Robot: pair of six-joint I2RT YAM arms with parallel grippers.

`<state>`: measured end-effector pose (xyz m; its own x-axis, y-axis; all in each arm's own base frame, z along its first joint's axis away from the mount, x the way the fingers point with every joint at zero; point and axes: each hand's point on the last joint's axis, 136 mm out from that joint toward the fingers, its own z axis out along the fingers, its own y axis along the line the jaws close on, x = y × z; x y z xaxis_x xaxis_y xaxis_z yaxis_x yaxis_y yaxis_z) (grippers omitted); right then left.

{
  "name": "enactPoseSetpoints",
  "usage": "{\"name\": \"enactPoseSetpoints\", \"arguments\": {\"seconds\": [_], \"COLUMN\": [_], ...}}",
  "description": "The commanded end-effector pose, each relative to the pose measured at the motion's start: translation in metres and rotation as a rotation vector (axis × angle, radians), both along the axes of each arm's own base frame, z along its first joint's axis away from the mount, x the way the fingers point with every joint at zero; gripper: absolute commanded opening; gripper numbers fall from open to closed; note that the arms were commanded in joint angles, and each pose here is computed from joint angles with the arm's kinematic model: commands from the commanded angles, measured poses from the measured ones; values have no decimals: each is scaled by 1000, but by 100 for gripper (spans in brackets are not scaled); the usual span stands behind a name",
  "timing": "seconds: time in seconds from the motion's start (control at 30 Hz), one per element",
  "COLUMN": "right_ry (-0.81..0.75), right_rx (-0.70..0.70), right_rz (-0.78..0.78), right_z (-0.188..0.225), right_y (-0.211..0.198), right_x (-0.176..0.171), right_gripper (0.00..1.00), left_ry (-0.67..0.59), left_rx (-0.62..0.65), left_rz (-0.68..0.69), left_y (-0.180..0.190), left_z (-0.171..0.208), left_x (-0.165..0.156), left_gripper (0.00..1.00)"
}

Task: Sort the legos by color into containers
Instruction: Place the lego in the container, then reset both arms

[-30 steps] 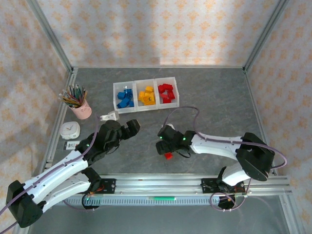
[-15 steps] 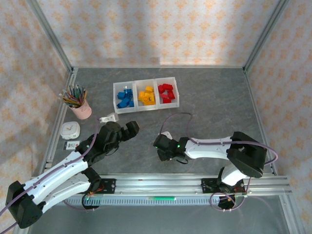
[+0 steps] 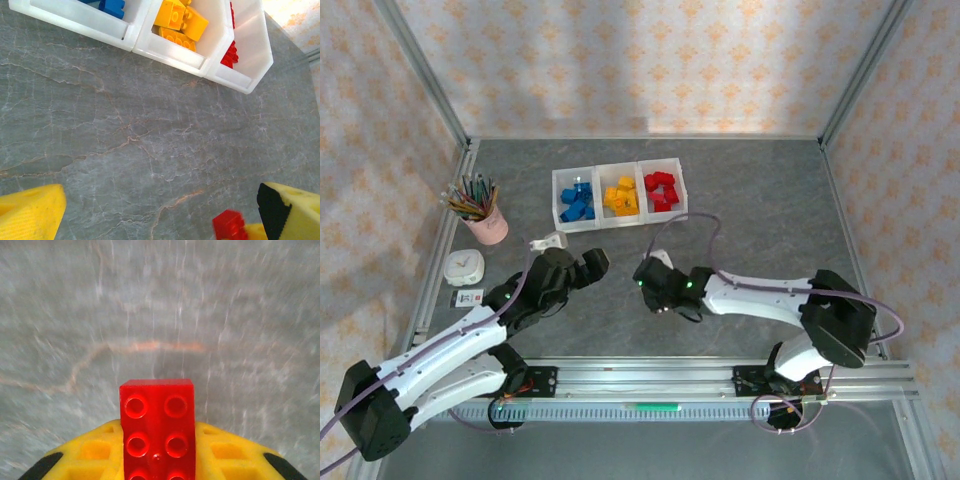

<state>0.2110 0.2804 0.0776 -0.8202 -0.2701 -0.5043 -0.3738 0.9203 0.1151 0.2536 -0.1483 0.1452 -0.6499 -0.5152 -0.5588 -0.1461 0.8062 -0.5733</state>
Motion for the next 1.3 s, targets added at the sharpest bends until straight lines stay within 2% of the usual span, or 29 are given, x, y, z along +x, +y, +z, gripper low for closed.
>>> {"name": "enactPoseSetpoints", "arguments": {"seconds": [0.0,0.2,0.43,0.67,0.87,1.03,1.27], "right_ry": [-83,-159,-275,-322,-351,-361,-414], "right_rx": [47,134,127,66,31,35,108], "right_rz": [-65,-175,-288,-327,-333,-310,-313], "right_z": [39,70,90,78,75,83,127], "right_y": [-8,-13,-24,-29,-25,-21,-29], "right_x": [37,119,218,294,326,332,312], "right_gripper": [29,30,30,30,33,50,64], "left_ry": [-73,-104,-144,-155,-160,-163,-160], "left_rx": [-40,-34,-14,-21,-31,-36,-30], "left_rz": [-11,5,57,94,104,104,108], "left_y": [-10,-22,-28,-29,-28,-28,-24], "left_z": [29,42,54,53,54,55,53], "left_x": [16,38,66,84,94,97,96], "left_gripper": [99,99,99,99,99,99,99]}}
